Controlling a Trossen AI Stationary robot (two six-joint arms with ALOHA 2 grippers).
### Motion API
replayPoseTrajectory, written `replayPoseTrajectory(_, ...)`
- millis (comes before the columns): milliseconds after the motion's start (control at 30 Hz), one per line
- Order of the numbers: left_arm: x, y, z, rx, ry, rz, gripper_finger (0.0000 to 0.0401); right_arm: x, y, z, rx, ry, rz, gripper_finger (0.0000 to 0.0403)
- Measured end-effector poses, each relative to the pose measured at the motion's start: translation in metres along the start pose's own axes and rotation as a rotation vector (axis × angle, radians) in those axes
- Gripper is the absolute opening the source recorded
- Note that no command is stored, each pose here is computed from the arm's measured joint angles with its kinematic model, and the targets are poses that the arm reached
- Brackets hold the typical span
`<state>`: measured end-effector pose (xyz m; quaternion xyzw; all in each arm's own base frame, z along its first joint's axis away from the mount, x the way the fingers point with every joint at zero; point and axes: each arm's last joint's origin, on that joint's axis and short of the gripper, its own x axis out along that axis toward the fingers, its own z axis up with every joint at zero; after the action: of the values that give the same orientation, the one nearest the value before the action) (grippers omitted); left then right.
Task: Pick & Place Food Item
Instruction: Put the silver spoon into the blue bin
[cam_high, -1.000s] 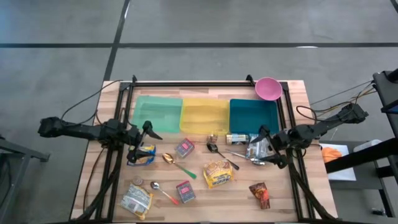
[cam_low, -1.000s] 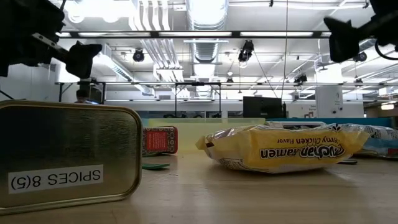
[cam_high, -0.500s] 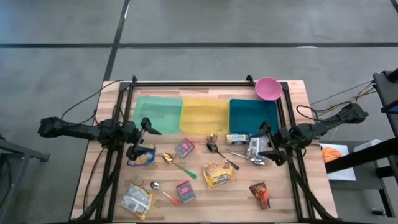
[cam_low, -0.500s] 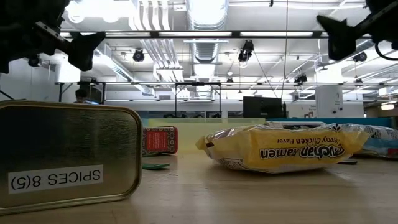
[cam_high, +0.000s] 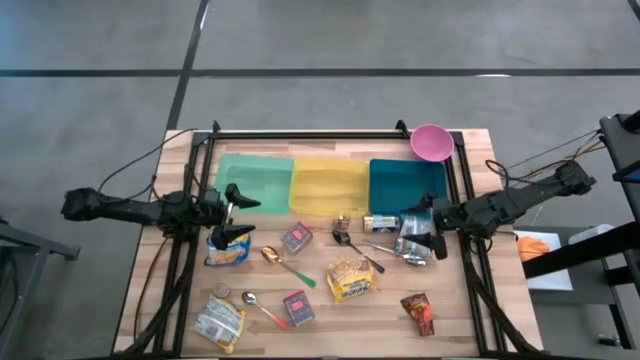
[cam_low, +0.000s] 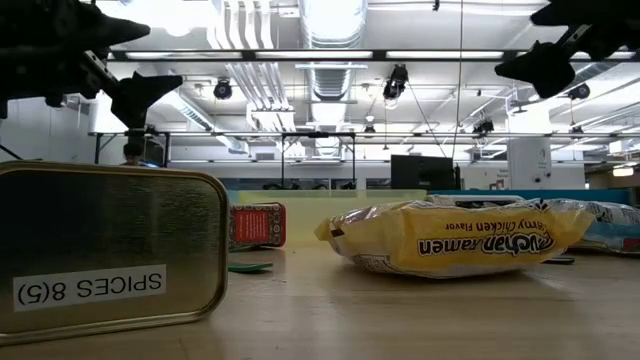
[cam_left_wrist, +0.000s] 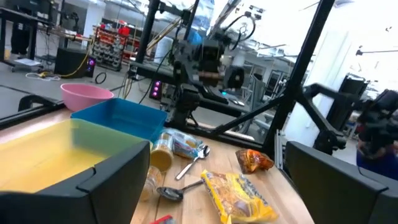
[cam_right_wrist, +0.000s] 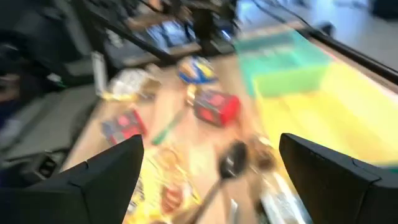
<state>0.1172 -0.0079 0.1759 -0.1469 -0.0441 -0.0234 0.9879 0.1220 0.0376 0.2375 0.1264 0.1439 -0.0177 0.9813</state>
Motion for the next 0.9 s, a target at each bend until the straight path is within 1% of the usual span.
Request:
replayPoseTrajectory(133,0.0,0.0,-0.002,-0.014,0.017,0.005,0.0381,0.002,0.005,0.011,0.036,0.098,-0.053,0.0372)
replayPoseTrajectory(233,0.0,0.001,-0.003,-0.021,0.033,0.01,0.0381,0.01,0.009,0.013,0.063,0.16,-0.078,0.0372)
replayPoseTrajectory(367,0.0,0.002,-0.006,-0.02,0.063,0.02,0.0381,0.027,0.014,0.004,0.088,0.295,-0.092,0.0372)
replayPoseTrajectory(467,0.0,0.002,-0.006,-0.02,0.065,0.02,0.0381,0.042,0.017,-0.004,0.092,0.371,-0.131,0.0372)
replayPoseTrajectory(667,0.0,0.001,-0.005,-0.005,0.076,0.023,0.0381,0.071,0.025,-0.019,0.061,0.533,-0.164,0.0372)
replayPoseTrajectory(900,0.001,-0.001,0.002,0.031,0.051,0.015,0.0381,0.102,0.036,-0.025,-0.008,0.783,-0.274,0.0372)
